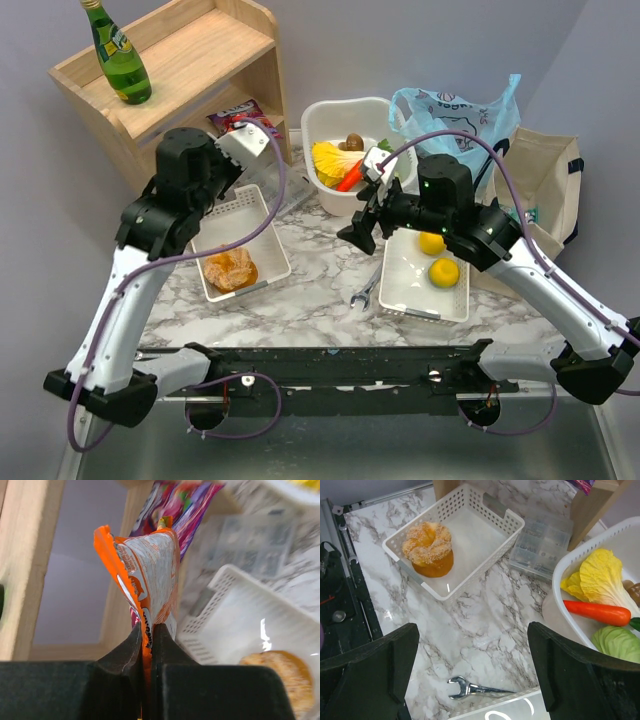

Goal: Untie the knot of the grocery bags and take out the mixed food

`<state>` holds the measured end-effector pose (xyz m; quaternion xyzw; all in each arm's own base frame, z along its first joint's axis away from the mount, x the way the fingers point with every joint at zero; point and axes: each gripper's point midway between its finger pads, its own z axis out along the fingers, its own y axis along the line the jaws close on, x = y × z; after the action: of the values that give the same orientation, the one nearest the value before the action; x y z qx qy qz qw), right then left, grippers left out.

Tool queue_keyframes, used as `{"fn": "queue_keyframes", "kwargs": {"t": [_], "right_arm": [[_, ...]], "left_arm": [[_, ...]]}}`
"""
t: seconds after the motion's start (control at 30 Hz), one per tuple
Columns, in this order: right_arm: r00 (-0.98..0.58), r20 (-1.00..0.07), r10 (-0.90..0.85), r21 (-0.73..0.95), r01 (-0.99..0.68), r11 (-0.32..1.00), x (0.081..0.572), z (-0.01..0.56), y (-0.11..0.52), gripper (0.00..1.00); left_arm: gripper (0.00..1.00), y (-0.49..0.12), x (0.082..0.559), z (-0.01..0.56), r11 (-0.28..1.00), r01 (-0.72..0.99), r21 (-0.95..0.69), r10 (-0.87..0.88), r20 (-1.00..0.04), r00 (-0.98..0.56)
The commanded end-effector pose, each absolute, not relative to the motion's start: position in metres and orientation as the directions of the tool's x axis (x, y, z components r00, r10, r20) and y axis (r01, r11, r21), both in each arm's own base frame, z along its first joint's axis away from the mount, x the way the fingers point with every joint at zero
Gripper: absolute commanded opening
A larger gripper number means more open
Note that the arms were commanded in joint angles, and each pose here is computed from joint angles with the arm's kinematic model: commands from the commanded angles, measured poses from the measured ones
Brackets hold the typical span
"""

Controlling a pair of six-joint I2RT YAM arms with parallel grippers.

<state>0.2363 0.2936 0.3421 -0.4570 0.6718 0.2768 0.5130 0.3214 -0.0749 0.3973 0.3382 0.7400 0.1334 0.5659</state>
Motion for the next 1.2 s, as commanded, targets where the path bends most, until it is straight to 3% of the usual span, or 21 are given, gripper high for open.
{"fn": "queue_keyframes", "kwargs": {"t": [0.0, 0.2, 0.37, 0.47, 0.53, 0.7, 0.93, 1.03, 1.17], "right_arm": [[-0.048, -0.951, -0.306, -0.104, -0.881, 0.462, 0.243, 0.351, 0.292, 0.97], [-0.043, -0.945, -0.323, -0.116, -0.882, 0.457, 0.245, 0.349, 0.293, 0.97], [-0.048, -0.944, -0.327, -0.118, -0.875, 0.470, 0.246, 0.350, 0.290, 0.97], [-0.049, -0.943, -0.328, -0.118, -0.875, 0.469, 0.246, 0.349, 0.290, 0.97], [-0.051, -0.942, -0.331, -0.117, -0.875, 0.470, 0.247, 0.348, 0.291, 0.97], [-0.048, -0.940, -0.339, -0.124, -0.875, 0.468, 0.247, 0.346, 0.290, 0.97], [-0.051, -0.935, -0.350, -0.127, -0.875, 0.468, 0.246, 0.343, 0.288, 0.97], [-0.049, -0.935, -0.352, -0.130, -0.874, 0.468, 0.246, 0.343, 0.287, 0.97], [-0.058, -0.932, -0.359, -0.123, -0.878, 0.462, 0.245, 0.340, 0.288, 0.97]], "left_arm": [[0.00, -0.017, 0.354, 0.410, 0.576, 0.086, 0.813, 0.801, -0.541, -0.256], [0.00, 0.001, 0.386, 0.398, 0.466, 0.063, 0.883, 0.848, -0.425, -0.316], [0.00, 0.024, 0.408, 0.367, 0.379, 0.148, 0.913, 0.877, -0.304, -0.371], [0.00, 0.033, 0.416, 0.348, 0.383, 0.210, 0.900, 0.878, -0.284, -0.384], [0.07, 0.036, 0.419, 0.339, 0.396, 0.248, 0.884, 0.876, -0.282, -0.392], [0.52, 0.033, 0.415, 0.320, 0.444, 0.363, 0.820, 0.868, -0.292, -0.402], [0.75, 0.019, 0.394, 0.305, 0.483, 0.492, 0.724, 0.867, -0.318, -0.383], [0.94, 0.007, 0.376, 0.299, 0.494, 0.570, 0.657, 0.868, -0.334, -0.367], [0.98, 0.002, 0.362, 0.289, 0.488, 0.630, 0.604, 0.873, -0.324, -0.364]]}}
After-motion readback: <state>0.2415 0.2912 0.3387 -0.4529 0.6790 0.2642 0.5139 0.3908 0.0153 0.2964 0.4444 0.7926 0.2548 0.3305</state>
